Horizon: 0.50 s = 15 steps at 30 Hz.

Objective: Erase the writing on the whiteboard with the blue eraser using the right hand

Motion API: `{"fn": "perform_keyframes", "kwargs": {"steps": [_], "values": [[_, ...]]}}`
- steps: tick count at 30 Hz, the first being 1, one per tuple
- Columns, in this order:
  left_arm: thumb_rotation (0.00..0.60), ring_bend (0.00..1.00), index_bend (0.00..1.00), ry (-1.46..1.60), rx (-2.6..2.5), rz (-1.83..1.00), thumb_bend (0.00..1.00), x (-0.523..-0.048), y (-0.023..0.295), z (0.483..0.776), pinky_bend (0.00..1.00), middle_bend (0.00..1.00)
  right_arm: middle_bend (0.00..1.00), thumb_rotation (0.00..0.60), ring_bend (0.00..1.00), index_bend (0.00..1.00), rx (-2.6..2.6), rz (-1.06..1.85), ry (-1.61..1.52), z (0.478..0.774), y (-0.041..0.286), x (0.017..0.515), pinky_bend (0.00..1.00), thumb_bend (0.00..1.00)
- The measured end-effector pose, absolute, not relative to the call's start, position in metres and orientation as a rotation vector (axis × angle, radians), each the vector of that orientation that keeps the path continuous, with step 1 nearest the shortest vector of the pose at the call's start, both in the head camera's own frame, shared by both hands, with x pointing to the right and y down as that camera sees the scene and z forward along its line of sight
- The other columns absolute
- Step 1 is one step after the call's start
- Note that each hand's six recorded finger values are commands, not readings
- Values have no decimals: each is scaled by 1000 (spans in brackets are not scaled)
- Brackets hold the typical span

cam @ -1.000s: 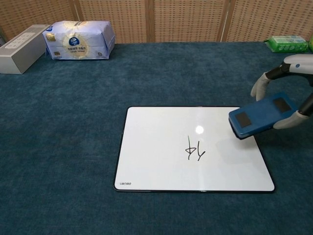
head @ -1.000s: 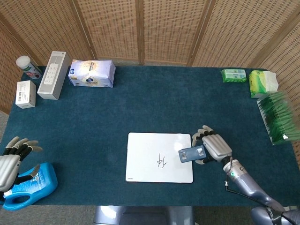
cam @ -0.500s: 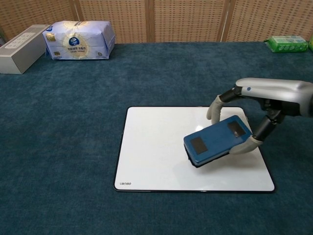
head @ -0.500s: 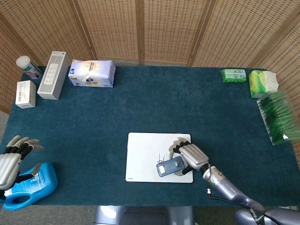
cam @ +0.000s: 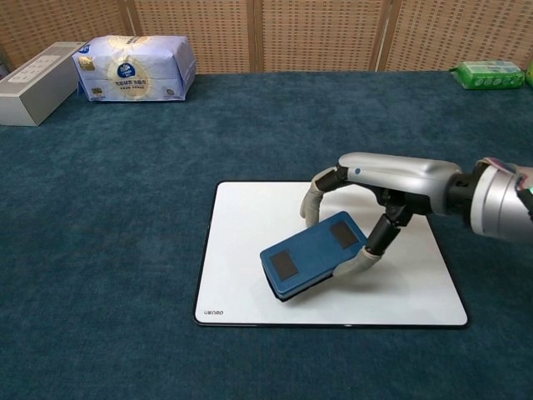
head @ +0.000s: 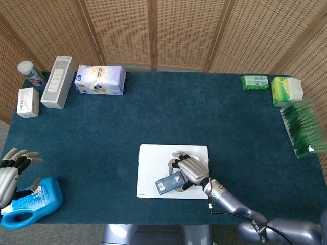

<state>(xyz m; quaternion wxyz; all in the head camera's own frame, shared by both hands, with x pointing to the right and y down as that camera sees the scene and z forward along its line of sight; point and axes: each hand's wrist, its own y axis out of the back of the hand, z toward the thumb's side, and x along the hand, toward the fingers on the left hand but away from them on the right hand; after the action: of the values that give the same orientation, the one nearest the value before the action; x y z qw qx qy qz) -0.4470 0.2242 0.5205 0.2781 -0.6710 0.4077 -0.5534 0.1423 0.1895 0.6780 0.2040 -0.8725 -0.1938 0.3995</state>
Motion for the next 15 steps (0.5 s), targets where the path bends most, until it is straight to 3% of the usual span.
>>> {"fn": "perform_keyframes", "kwargs": {"steps": [15], "values": [[600, 156, 312, 1108, -1772, -1483, 428, -450, 227, 509, 41, 247, 274, 600, 0, 738, -2397, 1065, -504, 697, 186, 132, 0, 163]]}}
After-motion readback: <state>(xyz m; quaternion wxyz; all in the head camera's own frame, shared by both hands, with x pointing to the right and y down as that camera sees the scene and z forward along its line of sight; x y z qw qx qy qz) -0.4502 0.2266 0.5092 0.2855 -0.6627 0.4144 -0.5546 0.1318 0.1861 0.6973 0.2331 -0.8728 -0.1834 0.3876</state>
